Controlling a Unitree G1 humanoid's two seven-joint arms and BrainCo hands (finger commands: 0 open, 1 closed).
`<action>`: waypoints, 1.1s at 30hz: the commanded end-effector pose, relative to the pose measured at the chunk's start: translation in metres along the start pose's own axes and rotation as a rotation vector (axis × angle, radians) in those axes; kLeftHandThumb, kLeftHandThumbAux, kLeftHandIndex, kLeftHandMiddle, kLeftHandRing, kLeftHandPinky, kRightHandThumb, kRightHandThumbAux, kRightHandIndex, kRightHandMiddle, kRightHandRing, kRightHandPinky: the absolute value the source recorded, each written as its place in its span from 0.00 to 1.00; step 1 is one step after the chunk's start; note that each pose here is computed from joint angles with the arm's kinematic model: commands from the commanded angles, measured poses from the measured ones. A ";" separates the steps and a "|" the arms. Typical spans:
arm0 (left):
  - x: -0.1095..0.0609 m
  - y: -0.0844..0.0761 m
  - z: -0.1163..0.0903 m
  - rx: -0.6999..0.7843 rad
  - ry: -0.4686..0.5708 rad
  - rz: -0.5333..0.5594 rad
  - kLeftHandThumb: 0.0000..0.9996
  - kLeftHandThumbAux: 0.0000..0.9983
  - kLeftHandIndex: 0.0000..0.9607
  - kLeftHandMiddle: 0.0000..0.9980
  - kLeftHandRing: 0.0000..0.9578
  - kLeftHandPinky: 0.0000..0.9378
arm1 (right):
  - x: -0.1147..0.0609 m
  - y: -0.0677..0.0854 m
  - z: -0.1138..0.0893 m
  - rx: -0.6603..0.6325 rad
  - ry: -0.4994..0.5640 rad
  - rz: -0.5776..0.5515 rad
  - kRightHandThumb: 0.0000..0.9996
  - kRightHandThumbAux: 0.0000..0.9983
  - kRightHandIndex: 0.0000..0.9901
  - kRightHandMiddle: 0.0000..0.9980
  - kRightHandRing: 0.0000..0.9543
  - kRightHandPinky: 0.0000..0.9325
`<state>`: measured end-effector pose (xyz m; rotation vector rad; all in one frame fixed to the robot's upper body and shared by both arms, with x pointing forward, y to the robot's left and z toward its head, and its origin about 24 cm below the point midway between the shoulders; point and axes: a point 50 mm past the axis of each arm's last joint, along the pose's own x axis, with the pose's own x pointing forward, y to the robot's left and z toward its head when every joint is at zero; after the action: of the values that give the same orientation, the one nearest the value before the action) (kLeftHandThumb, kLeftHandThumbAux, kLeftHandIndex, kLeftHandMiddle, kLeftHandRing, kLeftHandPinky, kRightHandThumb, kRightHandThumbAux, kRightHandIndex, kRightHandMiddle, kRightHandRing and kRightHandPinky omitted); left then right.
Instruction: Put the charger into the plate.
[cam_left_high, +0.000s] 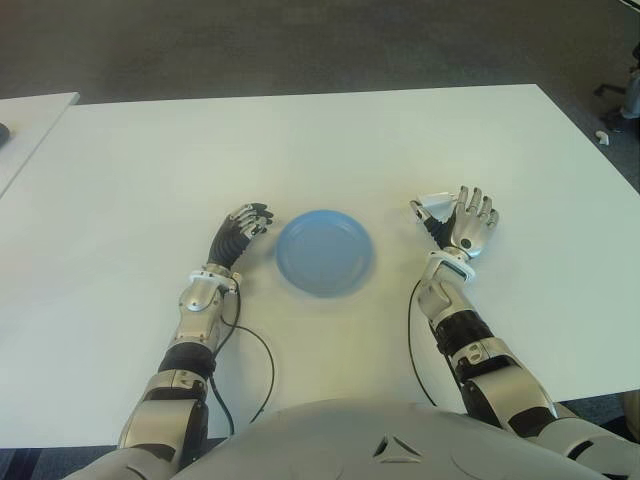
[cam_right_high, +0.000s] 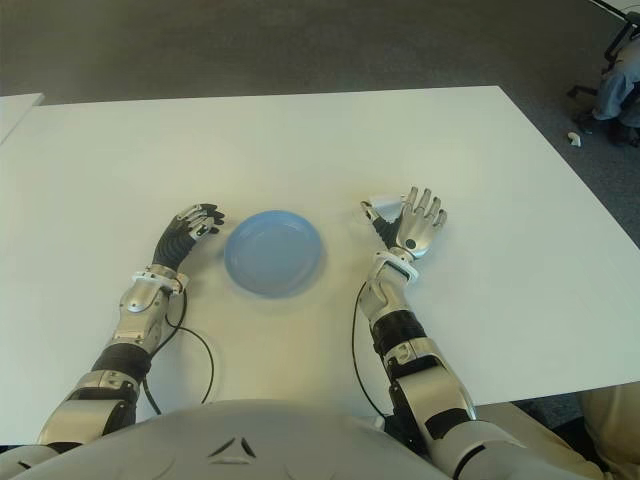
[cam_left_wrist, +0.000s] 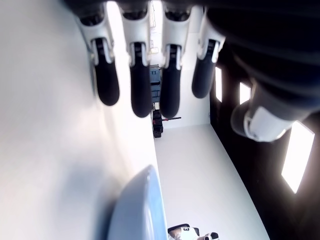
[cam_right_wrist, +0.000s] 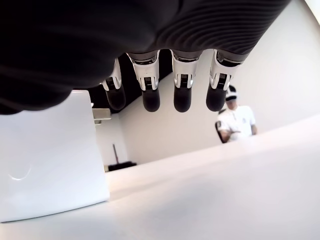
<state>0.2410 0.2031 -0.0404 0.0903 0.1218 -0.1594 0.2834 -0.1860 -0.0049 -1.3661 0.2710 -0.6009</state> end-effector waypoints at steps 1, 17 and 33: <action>-0.073 -0.021 -0.089 -0.089 0.523 -0.037 0.07 0.56 0.30 0.36 0.37 0.35 | -0.010 0.013 -0.002 0.020 0.027 0.071 0.36 0.08 0.00 0.00 0.00 0.00; -0.072 -0.022 -0.089 -0.089 0.523 -0.040 0.10 0.51 0.30 0.34 0.34 0.34 | -0.008 0.014 0.005 0.026 0.023 0.078 0.36 0.08 0.00 0.00 0.00 0.00; -0.074 -0.022 -0.088 -0.109 0.502 -0.042 0.10 0.51 0.30 0.36 0.37 0.38 | -0.010 0.023 0.009 0.006 0.020 0.139 0.37 0.07 0.00 0.00 0.00 0.00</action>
<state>0.2408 0.2034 -0.0406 0.0915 0.1234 -0.1601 0.2952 -0.1781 -0.0078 -1.3455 0.2890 -0.5748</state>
